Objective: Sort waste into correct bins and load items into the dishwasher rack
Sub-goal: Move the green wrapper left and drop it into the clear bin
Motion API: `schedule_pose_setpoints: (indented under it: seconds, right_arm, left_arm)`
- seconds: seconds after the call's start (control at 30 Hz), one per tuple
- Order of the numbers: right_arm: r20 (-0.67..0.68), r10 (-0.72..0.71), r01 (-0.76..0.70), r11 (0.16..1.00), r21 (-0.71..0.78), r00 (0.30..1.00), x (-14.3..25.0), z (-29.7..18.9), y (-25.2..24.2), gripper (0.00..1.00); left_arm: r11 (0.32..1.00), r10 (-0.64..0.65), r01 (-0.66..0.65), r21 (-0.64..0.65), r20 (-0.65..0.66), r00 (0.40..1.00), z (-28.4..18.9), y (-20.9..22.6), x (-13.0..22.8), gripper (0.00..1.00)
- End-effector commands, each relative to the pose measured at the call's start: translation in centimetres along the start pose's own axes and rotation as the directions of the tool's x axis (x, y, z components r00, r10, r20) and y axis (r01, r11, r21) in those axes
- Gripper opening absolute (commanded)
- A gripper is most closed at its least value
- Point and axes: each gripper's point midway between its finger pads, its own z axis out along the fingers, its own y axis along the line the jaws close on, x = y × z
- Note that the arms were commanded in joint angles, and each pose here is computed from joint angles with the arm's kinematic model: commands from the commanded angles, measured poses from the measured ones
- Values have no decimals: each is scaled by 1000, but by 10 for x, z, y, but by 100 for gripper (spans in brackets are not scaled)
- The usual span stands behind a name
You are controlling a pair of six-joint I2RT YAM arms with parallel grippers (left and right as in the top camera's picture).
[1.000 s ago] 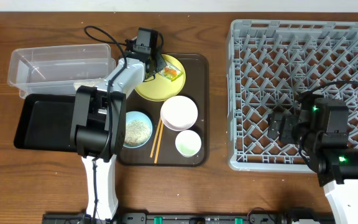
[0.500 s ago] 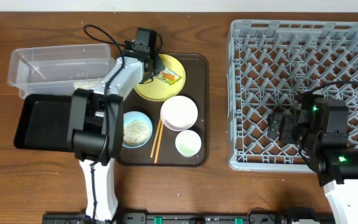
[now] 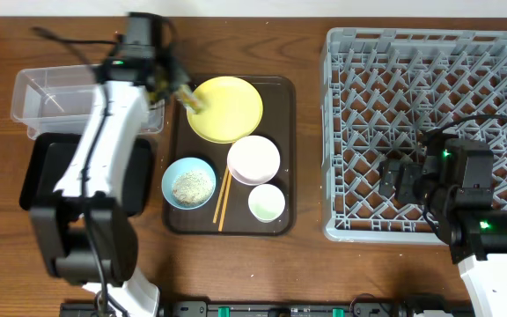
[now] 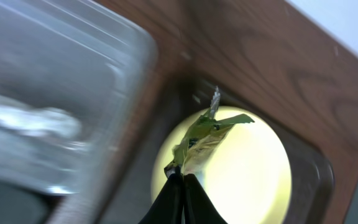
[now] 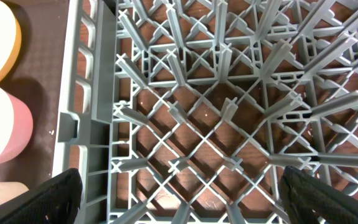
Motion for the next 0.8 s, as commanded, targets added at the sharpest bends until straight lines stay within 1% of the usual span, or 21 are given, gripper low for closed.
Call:
schedule_pose_setpoints:
  seconds: [0.0,0.13,0.27,0.3,0.33,0.37,0.43,0.5,0.53,0.63,0.77]
  right_arm:
    - [27,-2,3,1000,-20,1000,-9,-7,7,99]
    - [27,-2,3,1000,-20,1000,-9,-7,7,99]
    - [28,-2,3,1000,-21,1000,-9,-7,7,99]
    - [28,-2,3,1000,-20,1000,-9,-7,7,99]
    - [28,-2,3,1000,-20,1000,-9,-7,7,99]
    - [28,-2,3,1000,-20,1000,-9,-7,7,99]
    - [28,-2,3,1000,-21,1000,-9,-7,7,99]
    - [28,-2,3,1000,-20,1000,-9,-7,7,99]
    - [27,-2,3,1000,-21,1000,-9,-7,7,99]
    - [27,-2,3,1000,-21,1000,-9,-7,7,99]
    - [27,-2,3,1000,-20,1000,-9,-7,7,99]
  left_arm:
    - [997,-53,55,-51,29,998,-7,38,-21,6]
    - [983,-142,146,-112,43,989,-7,85,-39,6]
    - [970,-195,203,-133,76,978,-9,112,-53,7]
    - [968,-202,212,-136,82,976,-10,117,-55,14]
    - [966,-207,218,-138,85,975,-10,119,-56,17]
    - [965,-211,221,-140,87,974,-11,121,-57,24]
    - [965,-211,222,-140,87,974,-11,122,-57,43]
    - [967,-201,211,-140,84,976,-11,121,-56,53]
    - [971,-187,197,-139,80,979,-10,119,-56,55]
    - [987,-129,131,-95,26,991,-10,106,-46,56]
    - [995,-94,92,-35,-68,993,-12,87,-24,63]
